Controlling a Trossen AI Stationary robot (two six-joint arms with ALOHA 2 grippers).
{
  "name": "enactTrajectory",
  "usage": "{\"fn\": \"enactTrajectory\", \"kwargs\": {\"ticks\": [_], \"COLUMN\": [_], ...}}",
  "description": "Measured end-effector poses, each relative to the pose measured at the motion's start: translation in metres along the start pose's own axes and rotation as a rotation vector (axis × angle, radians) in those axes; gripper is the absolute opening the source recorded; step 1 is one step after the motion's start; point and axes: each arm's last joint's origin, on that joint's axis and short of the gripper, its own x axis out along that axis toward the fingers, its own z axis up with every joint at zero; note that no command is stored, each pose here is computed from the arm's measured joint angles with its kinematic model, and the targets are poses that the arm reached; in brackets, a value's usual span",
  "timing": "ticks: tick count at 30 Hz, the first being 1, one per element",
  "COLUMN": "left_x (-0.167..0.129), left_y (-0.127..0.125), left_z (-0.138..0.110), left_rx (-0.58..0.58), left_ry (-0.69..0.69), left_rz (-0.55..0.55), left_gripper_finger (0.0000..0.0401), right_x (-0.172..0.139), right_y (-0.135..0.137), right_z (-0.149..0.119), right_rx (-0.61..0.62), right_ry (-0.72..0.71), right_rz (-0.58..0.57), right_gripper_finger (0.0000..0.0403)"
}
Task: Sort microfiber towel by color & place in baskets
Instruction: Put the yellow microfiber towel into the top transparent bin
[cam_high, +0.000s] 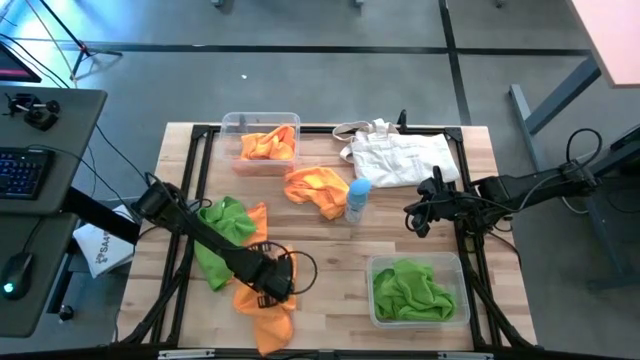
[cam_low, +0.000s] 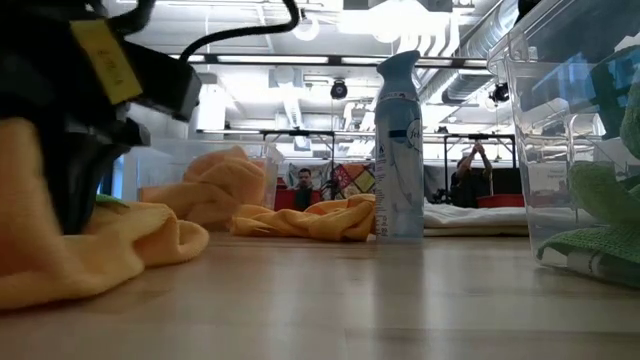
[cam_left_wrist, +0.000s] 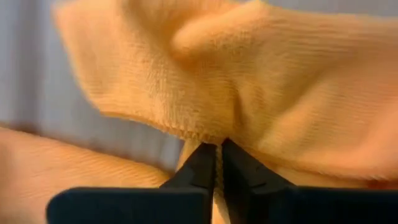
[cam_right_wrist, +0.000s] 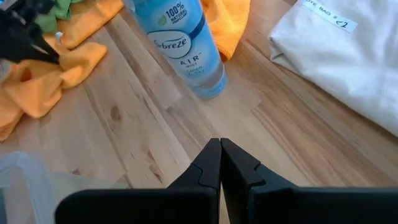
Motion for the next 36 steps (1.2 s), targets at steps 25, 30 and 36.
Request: {"fn": "enactTrajectory", "kwargs": {"ticks": [25,30,36], "left_x": [-0.226,-0.261,-0.290], "left_y": [0.131,0.165,0.203], "left_z": [-0.024,-0.029,-0.029], "left_rx": [-0.141,-0.295,-0.422], "left_ry": [-0.963,-1.097,-1.196], "left_rz": [0.223,0.355,0.490], "left_gripper_finger": [0.0000,0.0000,0.0000], "right_x": [0.000,0.000,0.000], "right_y": [0.000,0.000,0.000], "right_z": [0.000,0.000,0.000], "right_rx": [-0.003,0.000,0.007], "right_ry": [-0.001,-0.001,-0.002], "right_rz": [-0.001,-0.001,-0.002], "right_gripper_finger": [0.0000,0.0000,0.0000]}}
